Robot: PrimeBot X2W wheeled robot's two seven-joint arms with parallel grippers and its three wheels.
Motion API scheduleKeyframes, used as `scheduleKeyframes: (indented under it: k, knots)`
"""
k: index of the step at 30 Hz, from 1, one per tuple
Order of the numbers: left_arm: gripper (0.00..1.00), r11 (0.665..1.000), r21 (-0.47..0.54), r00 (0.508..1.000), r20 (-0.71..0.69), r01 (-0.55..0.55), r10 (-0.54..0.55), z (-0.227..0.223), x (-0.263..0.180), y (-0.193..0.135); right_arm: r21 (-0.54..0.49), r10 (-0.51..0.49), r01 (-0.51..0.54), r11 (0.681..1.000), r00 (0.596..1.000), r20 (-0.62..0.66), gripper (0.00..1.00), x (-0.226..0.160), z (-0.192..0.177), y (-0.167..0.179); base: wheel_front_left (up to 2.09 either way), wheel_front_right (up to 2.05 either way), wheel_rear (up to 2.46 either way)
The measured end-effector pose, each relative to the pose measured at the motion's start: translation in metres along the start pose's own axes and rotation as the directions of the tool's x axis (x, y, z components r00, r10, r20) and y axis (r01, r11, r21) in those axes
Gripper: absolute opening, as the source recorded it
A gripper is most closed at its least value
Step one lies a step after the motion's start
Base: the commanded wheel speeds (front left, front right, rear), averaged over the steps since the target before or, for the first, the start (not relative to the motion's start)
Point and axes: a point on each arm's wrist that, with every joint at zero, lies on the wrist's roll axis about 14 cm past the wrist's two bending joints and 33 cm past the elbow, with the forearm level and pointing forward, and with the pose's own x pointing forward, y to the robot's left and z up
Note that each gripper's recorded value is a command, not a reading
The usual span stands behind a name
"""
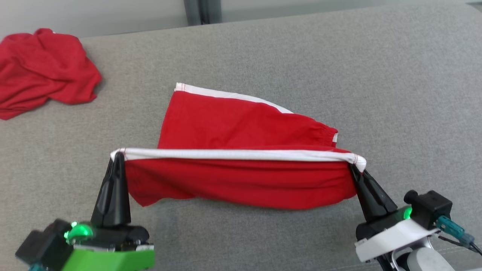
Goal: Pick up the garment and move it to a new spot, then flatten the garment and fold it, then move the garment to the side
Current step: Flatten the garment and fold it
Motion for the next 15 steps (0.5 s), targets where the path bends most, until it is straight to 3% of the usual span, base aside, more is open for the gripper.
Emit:
scheduleKeyframes:
  k: [15]
  knots:
    - [0.00, 0.982, 0.104, 0.956, -0.266, 0.155, -0.122, -0.103, 0.091, 0.028, 0.030, -0.151, 0.153, 0.988, 0.986, -0.077, 0.00, 0.046, -0.040, -0.038, 0.00, 0.00, 0.00]
